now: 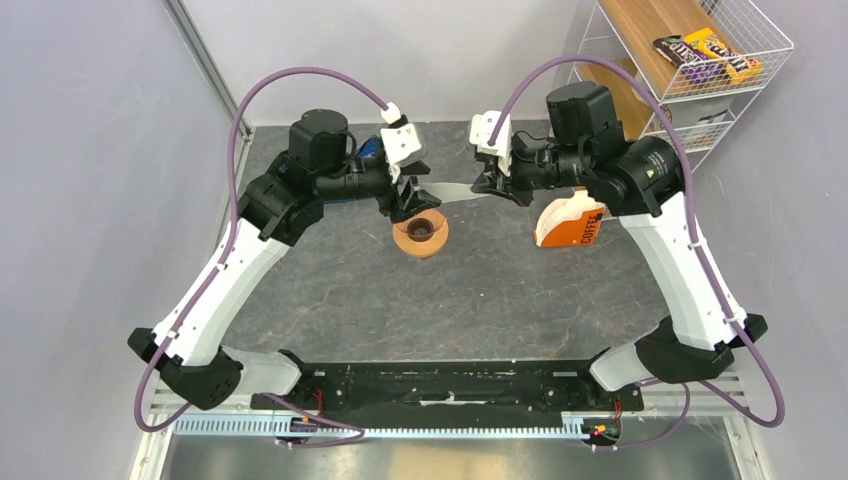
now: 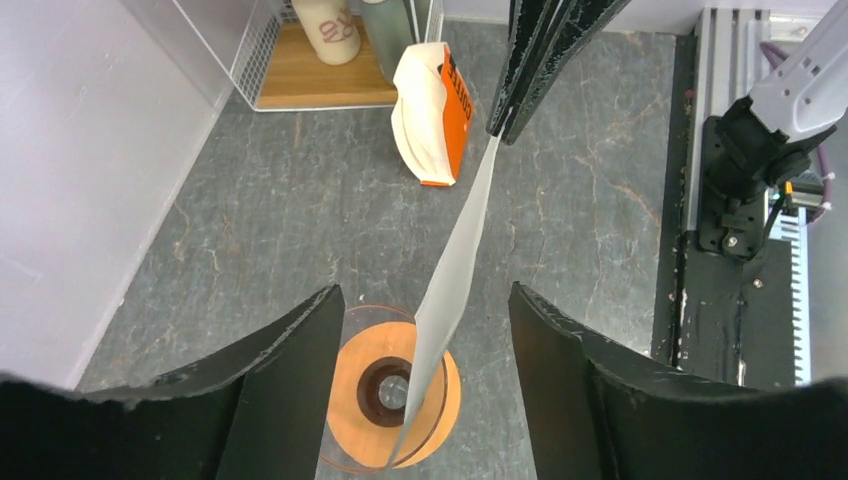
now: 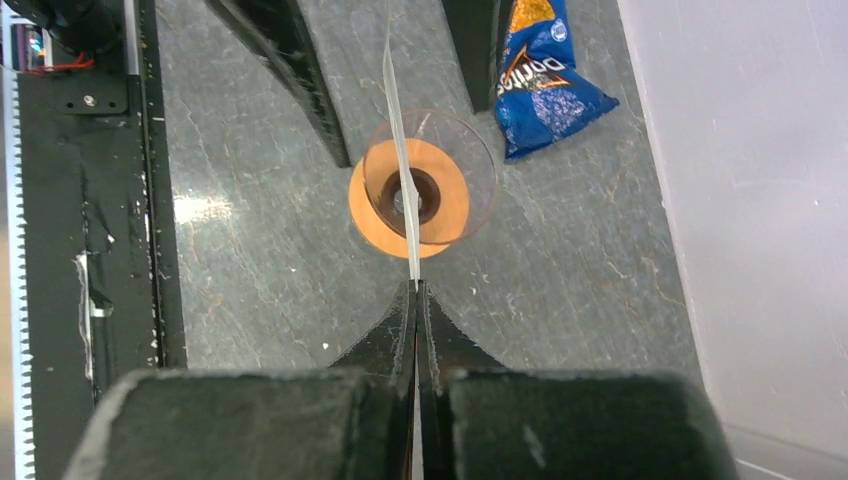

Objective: Place the coffee filter in the dripper

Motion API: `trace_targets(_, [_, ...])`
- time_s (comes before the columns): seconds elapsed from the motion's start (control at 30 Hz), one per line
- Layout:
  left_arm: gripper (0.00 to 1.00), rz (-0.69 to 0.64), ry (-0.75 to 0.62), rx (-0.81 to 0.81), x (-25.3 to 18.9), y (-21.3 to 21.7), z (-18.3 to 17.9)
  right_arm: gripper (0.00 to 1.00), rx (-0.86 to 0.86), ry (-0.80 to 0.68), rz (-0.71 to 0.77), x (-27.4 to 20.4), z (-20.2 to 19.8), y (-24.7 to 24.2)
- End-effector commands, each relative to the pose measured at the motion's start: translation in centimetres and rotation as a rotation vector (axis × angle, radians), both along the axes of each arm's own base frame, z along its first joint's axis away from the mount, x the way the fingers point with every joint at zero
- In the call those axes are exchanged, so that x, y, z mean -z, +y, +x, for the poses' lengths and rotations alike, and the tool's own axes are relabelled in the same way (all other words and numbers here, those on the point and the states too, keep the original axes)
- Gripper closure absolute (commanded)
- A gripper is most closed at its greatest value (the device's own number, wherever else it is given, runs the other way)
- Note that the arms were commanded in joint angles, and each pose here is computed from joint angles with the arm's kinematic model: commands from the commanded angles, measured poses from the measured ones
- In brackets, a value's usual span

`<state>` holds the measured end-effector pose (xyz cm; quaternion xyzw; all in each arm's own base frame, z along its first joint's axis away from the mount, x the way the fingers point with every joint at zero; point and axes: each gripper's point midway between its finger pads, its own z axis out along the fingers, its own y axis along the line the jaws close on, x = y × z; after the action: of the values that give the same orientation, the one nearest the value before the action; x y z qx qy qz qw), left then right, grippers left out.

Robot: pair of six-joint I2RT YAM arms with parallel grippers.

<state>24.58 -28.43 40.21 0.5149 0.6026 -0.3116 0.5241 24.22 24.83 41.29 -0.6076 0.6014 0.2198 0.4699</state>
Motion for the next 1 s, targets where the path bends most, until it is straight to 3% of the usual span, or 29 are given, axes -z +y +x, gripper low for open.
trace_targets(0.0, [0.4,0.062,-0.082,0.021,0.3,0.1,-0.5,1.0,-0.01,-0.022,0.065,-1.8,-1.0,0.8])
trace_targets(0.17, [0.54,0.132,-0.134,0.104,1.8,-0.4,-2.3,1.0,-0.009,0.008,0.106,-2.3,-1.8,1.6])
trace_targets(0.27, [0.92,0.145,-0.162,0.138,2.2,-0.5,-3.0,1.0,-0.02,0.035,0.126,-2.5,-2.6,1.9])
trace_targets(0.3, [0.97,0.145,-0.176,0.147,2.1,-0.4,-3.2,0.93,-0.022,0.049,0.131,-2.6,-2.9,1.8])
trace_targets(0.33, [0.98,0.142,-0.191,0.148,2.1,-0.3,-3.3,0.78,-0.012,0.072,0.136,-2.6,-3.2,1.7])
trace_targets(0.4, [0.98,0.142,-0.234,0.163,2.4,0.2,-3.8,0.59,0.004,0.106,0.145,-2.9,-3.9,1.3])
trace_targets(0.6, [0.98,0.114,-0.276,0.226,2.8,0.5,-5.5,0.57,-0.06,0.211,0.189,-3.6,-7.8,0.5])
trace_targets(0.73, [0.98,0.086,-0.217,0.274,2.7,0.0,-6.5,0.39,-0.119,0.299,0.201,-3.4,-9.4,1.0])
trace_targets(0.83, [0.98,0.07,-0.175,0.294,2.6,-0.4,-7.0,0.38,-0.127,0.325,0.204,-3.4,-9.4,1.4])
trace_targets(0.97, [0.98,0.055,-0.157,0.319,2.6,-0.5,-7.6,0.58,-0.135,0.328,0.199,-3.3,-9.1,1.7])
